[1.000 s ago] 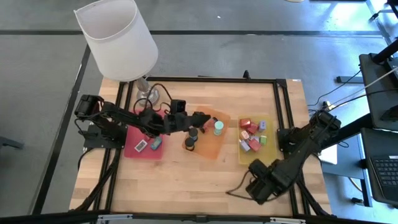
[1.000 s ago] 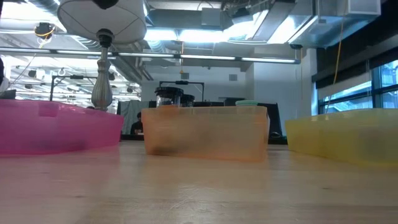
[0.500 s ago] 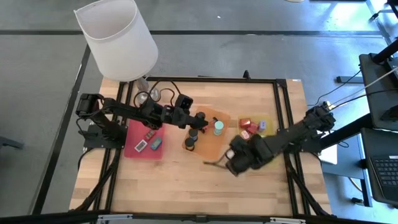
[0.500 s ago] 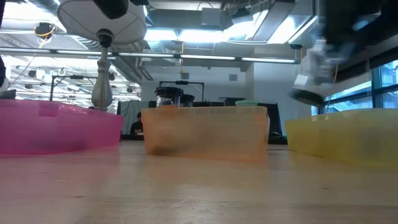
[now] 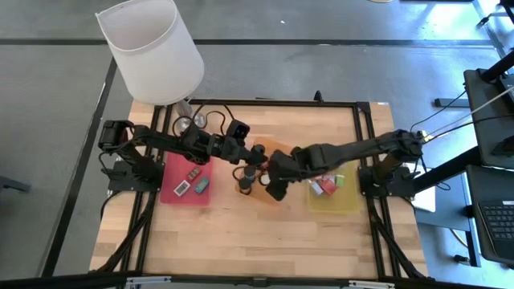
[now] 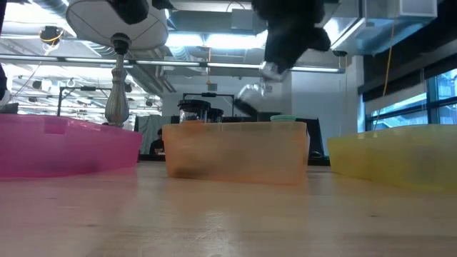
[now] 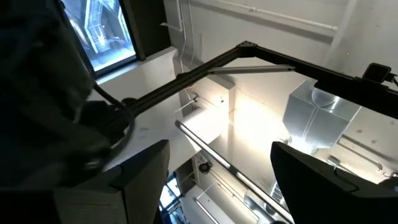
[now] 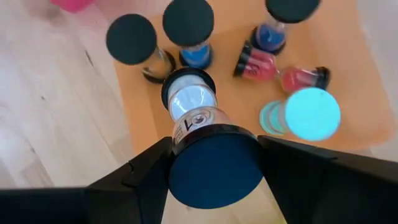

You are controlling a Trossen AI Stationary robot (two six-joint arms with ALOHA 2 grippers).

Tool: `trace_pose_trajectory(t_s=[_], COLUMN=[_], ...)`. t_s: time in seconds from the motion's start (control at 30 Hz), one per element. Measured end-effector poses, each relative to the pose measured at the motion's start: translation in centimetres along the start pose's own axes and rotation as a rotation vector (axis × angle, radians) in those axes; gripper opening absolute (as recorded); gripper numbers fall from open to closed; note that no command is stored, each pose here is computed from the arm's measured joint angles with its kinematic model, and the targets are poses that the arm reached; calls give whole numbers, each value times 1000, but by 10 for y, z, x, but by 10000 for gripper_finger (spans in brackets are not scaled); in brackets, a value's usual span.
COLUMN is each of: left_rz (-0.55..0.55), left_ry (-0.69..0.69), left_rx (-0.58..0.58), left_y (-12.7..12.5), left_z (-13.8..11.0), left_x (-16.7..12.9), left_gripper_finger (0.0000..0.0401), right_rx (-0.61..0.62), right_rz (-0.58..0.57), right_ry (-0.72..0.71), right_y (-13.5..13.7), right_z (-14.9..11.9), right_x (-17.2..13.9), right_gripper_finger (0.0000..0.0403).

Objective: Pick & Place Office items
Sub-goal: Put the white hourglass into the yellow bin

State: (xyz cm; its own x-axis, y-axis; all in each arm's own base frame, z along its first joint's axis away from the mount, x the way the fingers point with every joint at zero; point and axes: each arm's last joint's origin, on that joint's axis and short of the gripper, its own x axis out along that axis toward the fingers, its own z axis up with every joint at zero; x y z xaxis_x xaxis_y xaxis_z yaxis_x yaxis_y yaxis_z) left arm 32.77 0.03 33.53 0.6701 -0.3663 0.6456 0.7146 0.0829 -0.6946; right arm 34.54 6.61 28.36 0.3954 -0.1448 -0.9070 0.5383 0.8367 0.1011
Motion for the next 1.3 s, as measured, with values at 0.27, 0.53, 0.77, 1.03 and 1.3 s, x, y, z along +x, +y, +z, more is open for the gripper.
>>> trace_pose_trajectory(t_s=[0.27, 0.53, 0.77, 1.03, 1.3], left_rz=[2, -68, -178, -243, -275], left_ry=[-12, 27, 97, 125, 117], left_rx=[23, 41, 81, 212, 286], left_y=[0, -7, -21, -39, -49], left_z=[0, -6, -23, -32, -33], left_x=[0, 2, 7, 11, 12], left_gripper_finger=[276, 276, 276, 276, 276], right_rx=[8, -163, -274, -276, -277], right_rz=[-11, -6, -7, -50, -38], right_ry=[107, 112, 119, 182, 165], right_y=[-13, -15, -16, -26, -26], right_z=[11, 12, 10, -1, -1], right_x=[25, 25, 28, 44, 46], right_gripper_finger=[221, 221, 221, 221, 221])
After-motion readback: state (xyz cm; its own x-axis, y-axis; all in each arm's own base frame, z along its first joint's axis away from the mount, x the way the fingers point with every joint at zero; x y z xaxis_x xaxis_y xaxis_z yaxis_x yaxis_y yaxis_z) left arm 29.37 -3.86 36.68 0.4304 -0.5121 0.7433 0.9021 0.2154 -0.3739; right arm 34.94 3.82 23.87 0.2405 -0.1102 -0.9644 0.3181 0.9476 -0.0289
